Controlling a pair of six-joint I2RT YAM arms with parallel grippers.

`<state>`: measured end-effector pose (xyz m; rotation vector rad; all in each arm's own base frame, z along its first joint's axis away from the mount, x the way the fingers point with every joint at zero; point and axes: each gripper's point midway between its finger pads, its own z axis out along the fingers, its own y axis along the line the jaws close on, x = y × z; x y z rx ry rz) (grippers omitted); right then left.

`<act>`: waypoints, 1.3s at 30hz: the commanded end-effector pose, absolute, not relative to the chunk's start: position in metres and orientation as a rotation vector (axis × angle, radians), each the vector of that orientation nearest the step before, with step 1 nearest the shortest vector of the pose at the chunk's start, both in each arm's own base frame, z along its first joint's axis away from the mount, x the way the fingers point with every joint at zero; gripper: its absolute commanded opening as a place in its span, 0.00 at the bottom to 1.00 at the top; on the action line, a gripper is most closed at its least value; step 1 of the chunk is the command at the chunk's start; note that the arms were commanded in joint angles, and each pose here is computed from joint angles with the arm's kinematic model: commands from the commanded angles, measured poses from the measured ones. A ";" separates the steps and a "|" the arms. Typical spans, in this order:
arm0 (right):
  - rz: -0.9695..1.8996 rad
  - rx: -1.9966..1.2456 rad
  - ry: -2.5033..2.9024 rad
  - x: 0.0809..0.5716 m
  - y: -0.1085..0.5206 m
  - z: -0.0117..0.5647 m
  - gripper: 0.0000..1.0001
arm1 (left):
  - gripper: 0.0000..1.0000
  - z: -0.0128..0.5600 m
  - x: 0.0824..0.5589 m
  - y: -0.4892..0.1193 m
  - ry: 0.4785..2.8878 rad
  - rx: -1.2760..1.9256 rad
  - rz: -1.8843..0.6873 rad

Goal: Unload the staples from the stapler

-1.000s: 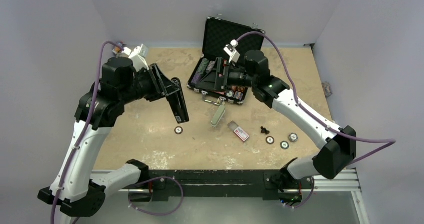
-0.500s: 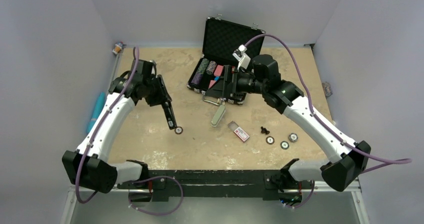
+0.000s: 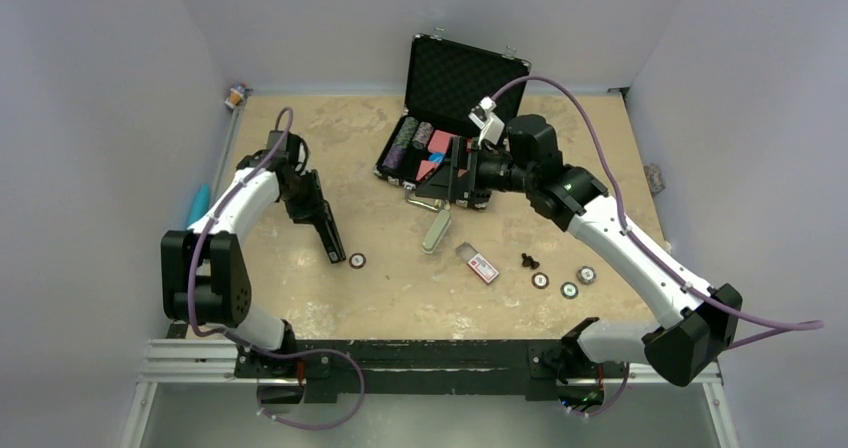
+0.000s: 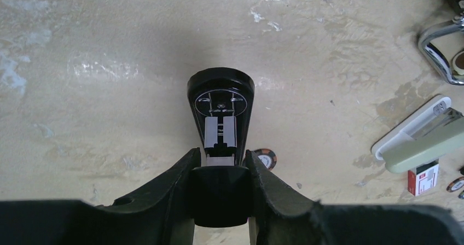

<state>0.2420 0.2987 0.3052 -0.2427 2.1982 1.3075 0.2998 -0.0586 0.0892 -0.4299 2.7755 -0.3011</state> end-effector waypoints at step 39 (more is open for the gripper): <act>1.321 -0.194 2.082 0.214 0.266 0.323 0.99 | 0.96 0.188 0.304 -0.059 2.544 -0.315 -0.402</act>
